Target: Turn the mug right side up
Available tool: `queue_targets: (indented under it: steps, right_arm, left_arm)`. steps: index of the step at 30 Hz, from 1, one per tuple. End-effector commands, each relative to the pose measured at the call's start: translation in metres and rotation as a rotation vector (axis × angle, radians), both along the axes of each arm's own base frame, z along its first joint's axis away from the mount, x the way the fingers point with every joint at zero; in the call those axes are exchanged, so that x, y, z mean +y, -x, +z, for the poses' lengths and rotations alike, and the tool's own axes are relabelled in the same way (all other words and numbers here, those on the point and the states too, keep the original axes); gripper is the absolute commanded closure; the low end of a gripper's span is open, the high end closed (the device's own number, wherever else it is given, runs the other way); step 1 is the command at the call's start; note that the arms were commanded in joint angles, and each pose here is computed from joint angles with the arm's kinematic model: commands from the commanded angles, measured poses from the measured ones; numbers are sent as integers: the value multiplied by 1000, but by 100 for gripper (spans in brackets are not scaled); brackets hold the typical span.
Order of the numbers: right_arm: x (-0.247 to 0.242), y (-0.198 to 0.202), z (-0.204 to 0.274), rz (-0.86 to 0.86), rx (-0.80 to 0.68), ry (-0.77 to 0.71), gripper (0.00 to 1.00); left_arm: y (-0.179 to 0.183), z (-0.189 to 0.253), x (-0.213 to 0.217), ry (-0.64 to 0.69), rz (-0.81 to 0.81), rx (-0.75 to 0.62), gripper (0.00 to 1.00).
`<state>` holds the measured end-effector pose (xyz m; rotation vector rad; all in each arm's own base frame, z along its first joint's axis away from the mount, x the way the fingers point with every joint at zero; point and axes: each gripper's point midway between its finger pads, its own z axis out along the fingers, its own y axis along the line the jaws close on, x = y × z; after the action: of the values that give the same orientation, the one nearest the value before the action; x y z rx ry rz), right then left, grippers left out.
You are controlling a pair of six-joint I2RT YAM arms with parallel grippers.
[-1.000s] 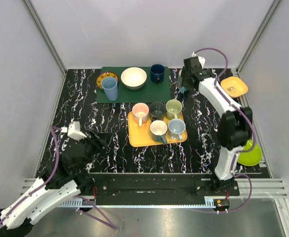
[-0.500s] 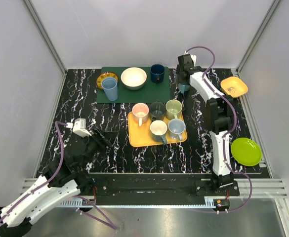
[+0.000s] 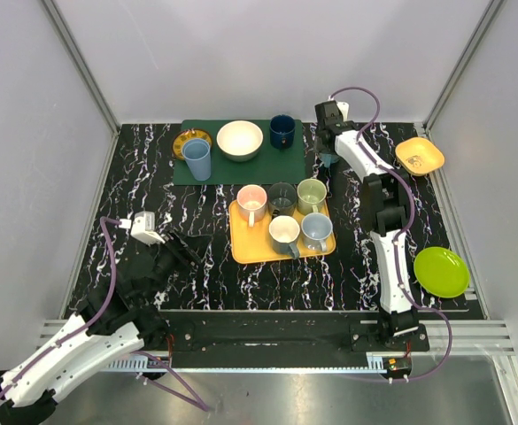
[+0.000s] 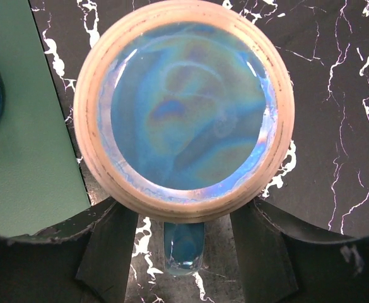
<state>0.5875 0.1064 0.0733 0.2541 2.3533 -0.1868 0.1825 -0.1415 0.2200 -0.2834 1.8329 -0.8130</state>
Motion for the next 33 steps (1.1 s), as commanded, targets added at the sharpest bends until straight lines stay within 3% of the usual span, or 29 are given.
queue_targets:
  steps: [1, 5, 7, 14, 19, 33]
  right_arm:
    - [-6, -15, 34, -30, -93, 17, 37]
    - [-7, -17, 32, -31, -96, 18, 49]
    - [-5, -18, 32, -28, -98, 15, 64]
    - [-8, -16, 37, -55, -108, 11, 100]
    - [-13, -3, 48, -55, -115, 21, 100]
    - [-61, 49, 145, -111, -248, 19, 100]
  left_arm:
    - [-3, 9, 0, 20, 4, -39, 34]
    - [-3, 8, 0, 20, 5, -38, 34]
    - [-3, 8, 0, 20, 5, -38, 34]
    - [-4, 8, -2, 20, 3, -35, 34]
    - [-6, 6, -2, 9, 8, -33, 34]
    - [-18, 25, -11, 18, 21, -77, 35]
